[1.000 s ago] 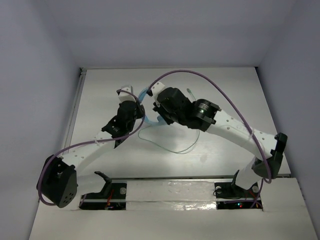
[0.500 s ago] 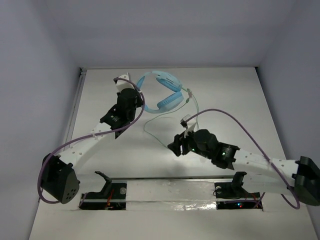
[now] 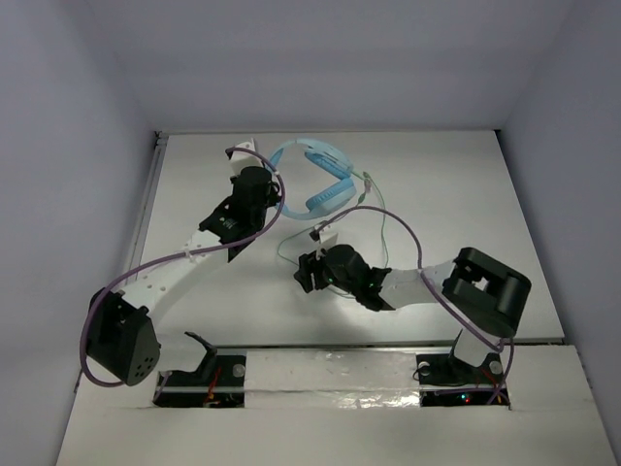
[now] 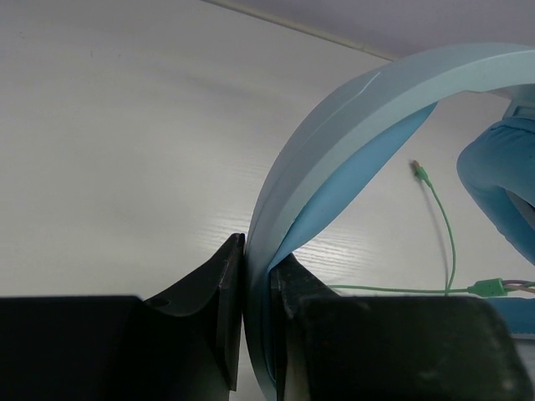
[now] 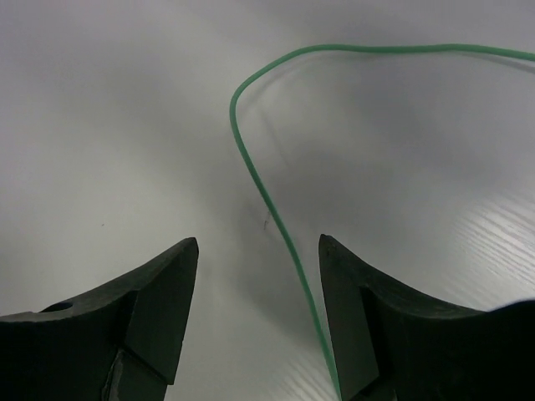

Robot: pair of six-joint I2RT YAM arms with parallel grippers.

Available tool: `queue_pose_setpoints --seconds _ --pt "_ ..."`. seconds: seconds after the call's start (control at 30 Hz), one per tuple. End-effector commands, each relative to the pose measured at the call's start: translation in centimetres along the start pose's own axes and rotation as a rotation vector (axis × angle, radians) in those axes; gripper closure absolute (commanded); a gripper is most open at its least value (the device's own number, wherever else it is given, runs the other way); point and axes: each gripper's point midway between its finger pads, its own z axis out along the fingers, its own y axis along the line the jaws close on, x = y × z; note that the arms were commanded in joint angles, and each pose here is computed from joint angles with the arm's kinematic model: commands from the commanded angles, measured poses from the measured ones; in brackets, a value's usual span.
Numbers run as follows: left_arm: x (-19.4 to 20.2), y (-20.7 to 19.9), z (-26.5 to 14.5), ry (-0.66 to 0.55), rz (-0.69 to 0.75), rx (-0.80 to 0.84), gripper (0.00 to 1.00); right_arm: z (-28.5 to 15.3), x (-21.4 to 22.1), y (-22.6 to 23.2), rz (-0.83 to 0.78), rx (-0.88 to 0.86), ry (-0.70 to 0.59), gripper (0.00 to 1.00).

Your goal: Wrap the headphones

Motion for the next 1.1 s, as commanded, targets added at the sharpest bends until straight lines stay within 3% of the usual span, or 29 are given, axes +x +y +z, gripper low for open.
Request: queue_pose_setpoints --seconds 0.0,0.17,0.23,0.37,0.4,0.43,0.5,0.6,0.63,0.73,0.77,0.8,0.83,0.93,1.07 --pt "-6.0 -3.1 -0.8 -0.143 -0.135 0.097 1.0 1.9 -4.0 1.2 0.035 -0.018 -0.149 0.34" --pt "-6.2 -3.3 -0.8 -0.142 -0.128 0.098 1.0 4.0 -2.4 1.2 0.044 -0.02 -0.116 0.44" --pt "-6.3 -3.2 -0.8 -0.143 -0.128 0.094 1.0 4.5 -1.4 1.0 0.054 -0.02 -0.103 0.55" --pt "-6.1 -3.3 -0.6 -0.138 -0.133 0.092 1.0 5.1 -0.3 0.8 0.063 -0.02 -0.093 0.56" --pt "-6.1 -3.3 -0.7 -0.137 -0.134 0.093 1.0 5.2 -0.1 0.9 0.062 -0.024 -0.088 0.63" --pt "-6.1 -3.3 -0.7 -0.137 -0.136 0.094 1.0 5.3 -0.1 1.2 0.056 -0.039 -0.08 0.86" --pt "-6.1 -3.0 -0.6 -0.142 -0.13 0.076 1.0 4.8 -0.2 1.7 0.063 -0.066 -0.07 0.99" --pt "-6.0 -2.5 -0.3 -0.147 -0.116 0.053 1.0 2.2 -1.2 4.3 0.045 -0.146 -0.042 1.0" --pt "-5.8 -2.4 -0.1 -0.147 -0.109 0.047 1.0 0.9 0.5 5.2 0.002 -0.132 0.037 1.0" --pt "-4.4 -1.5 0.6 -0.131 -0.081 0.009 1.0 -3.6 -2.8 8.6 -0.038 -0.211 0.05 1.0" --pt "-3.9 -1.3 0.7 -0.126 -0.077 0.005 1.0 -5.2 -1.9 8.1 -0.057 -0.198 0.134 1.0" --pt "-2.3 -0.8 1.0 -0.098 -0.066 0.002 1.0 -7.4 -5.6 9.3 -0.049 -0.23 0.08 1.0" --pt "-1.6 -0.8 1.3 -0.092 -0.071 0.009 1.0 -8.9 -5.0 8.5 -0.067 -0.197 0.156 1.0" --pt "1.9 -1.2 1.3 -0.04 -0.064 0.053 1.0 -11.7 -9.3 7.8 -0.126 -0.116 0.145 1.0" --pt "4.5 -2.1 0.8 0.003 -0.021 0.082 1.0 -11.9 -14.2 5.8 -0.25 0.062 0.109 1.0"
